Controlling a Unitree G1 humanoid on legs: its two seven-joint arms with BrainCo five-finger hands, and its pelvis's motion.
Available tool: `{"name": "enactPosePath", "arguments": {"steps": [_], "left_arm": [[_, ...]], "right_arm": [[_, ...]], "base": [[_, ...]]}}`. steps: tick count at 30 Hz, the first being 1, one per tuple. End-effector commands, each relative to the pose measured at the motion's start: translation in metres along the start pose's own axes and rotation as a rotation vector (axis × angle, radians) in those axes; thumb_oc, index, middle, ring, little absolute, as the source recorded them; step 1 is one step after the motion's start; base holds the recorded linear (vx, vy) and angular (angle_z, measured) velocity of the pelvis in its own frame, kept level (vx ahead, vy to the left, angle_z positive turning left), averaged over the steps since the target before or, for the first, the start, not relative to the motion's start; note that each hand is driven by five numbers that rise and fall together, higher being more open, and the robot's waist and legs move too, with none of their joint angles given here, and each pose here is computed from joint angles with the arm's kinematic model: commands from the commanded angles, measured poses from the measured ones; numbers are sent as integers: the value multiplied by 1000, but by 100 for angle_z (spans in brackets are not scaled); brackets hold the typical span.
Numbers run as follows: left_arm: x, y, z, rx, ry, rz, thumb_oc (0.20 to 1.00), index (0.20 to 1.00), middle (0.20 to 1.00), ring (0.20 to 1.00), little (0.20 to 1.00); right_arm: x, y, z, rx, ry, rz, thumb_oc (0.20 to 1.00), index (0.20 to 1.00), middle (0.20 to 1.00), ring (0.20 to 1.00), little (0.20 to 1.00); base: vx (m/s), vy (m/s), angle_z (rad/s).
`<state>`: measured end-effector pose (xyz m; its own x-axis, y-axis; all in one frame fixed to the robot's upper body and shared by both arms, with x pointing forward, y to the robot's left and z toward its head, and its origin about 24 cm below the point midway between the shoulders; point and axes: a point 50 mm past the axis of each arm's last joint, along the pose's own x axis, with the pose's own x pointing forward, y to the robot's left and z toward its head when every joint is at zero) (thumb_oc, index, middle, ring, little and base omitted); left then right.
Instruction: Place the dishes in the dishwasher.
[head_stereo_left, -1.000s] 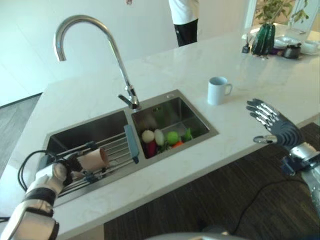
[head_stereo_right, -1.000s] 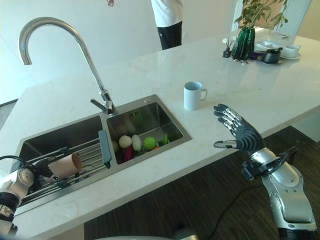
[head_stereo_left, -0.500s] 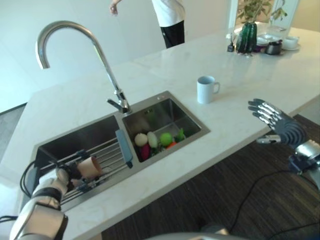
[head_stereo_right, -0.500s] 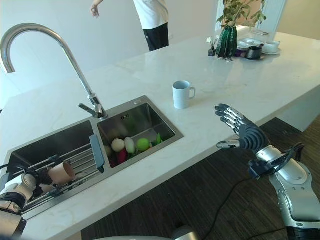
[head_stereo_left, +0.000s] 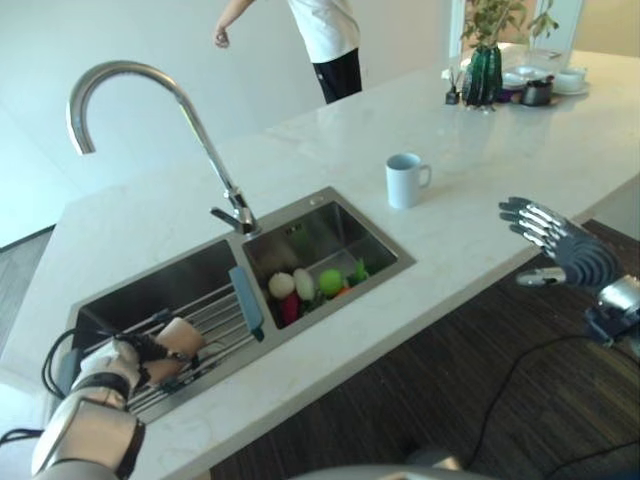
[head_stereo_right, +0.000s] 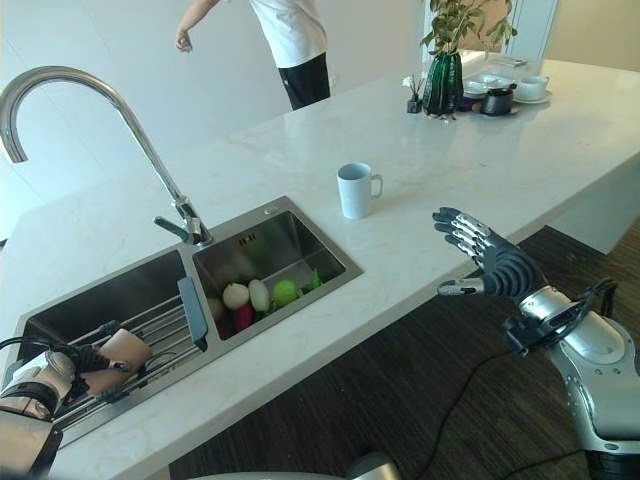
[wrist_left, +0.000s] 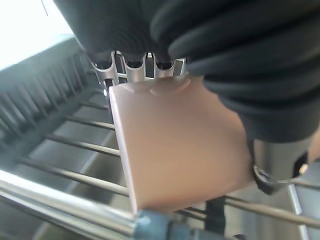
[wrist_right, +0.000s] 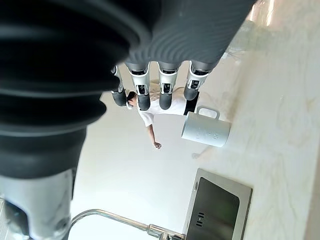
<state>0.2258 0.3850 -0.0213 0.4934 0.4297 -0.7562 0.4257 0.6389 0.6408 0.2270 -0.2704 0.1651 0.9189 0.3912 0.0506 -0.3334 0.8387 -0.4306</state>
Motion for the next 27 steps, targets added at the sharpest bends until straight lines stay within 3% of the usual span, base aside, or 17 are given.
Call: {"name": "enactPosePath", "arguments": {"steps": [1,6,17,27], "left_arm": [[-3,4,-11,-109,-48,-24,200,200,200,200,200],[-20,36,14,-268,-344,56,200,200,200,200,200],[-75,84,17,-410,-715,308,200,200,200,200,200],[-159,103,75,-804,-1418,482,200,200,200,200,200]], "right_arm": [[3,3,24,-14,-149,-23,1000,1000,1000,1000,1000],[-6,3,16,-4,-149,-79,1000,1000,1000,1000,1000],[-17,-1,7,25,-151,-163,1000,1000,1000,1000,1000],[0,19,5,89,-203,-206,1000,1000,1000,1000,1000]], "base": [[-12,-51,2],[-36,-50,7],[-44,-61,18],[-70,-133,24]]}}
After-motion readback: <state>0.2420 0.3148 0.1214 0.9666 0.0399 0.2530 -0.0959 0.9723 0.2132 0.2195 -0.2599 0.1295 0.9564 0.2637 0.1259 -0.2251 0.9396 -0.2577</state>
